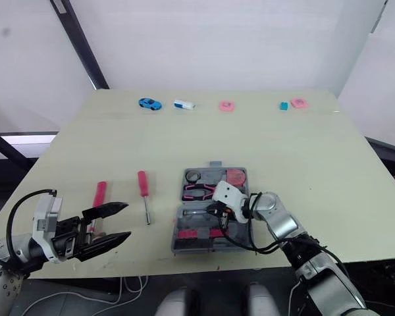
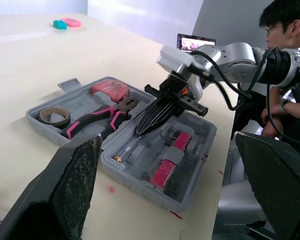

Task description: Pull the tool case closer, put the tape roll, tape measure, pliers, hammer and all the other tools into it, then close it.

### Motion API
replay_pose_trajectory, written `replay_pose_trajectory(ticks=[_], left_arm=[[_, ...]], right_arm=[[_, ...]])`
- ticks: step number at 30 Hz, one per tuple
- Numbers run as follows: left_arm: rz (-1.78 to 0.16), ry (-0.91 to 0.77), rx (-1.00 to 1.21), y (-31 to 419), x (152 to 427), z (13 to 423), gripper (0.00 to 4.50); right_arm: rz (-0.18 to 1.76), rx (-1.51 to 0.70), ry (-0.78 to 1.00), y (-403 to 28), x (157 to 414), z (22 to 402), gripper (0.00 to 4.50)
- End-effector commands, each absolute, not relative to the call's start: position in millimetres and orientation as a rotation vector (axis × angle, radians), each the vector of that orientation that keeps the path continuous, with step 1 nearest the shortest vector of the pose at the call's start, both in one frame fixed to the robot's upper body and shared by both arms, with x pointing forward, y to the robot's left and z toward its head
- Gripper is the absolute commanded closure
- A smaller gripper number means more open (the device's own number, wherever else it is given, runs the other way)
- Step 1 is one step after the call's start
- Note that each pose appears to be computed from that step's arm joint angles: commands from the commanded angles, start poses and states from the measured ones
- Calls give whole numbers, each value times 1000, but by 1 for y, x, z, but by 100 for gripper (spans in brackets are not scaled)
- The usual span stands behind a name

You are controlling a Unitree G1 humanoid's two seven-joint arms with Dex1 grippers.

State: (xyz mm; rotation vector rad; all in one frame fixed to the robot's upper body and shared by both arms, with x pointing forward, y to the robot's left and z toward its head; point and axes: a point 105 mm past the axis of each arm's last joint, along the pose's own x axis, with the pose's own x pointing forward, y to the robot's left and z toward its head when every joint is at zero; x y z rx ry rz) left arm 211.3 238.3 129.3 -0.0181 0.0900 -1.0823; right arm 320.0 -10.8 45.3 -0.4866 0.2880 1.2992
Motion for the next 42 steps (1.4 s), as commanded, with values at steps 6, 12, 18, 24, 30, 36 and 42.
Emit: replay_pose_trajectory(ticks=[6, 12, 18, 24, 30, 36, 42], left_arm=[[-1069, 72, -20, 236, 209, 127, 0], [-889, 33, -60, 244, 215, 122, 0], [-694, 66, -70, 250, 225, 115, 0], [-572, 58, -100, 242, 232, 109, 0], [-488, 88, -108, 244, 229, 94, 0], [-398, 148, -133, 257, 206, 72, 0], [-360, 193, -128, 265, 189, 61, 0]], right_arm=[[1291, -470, 441, -15, 312, 14, 446], [1256, -255, 115, -20, 315, 80, 446], [1183, -136, -32, -58, 304, 116, 446], [991, -172, 1, -126, 302, 116, 309], [905, -219, 78, -176, 278, 104, 45], [816, -244, 174, -217, 244, 96, 4], [769, -226, 252, -238, 215, 89, 4]])
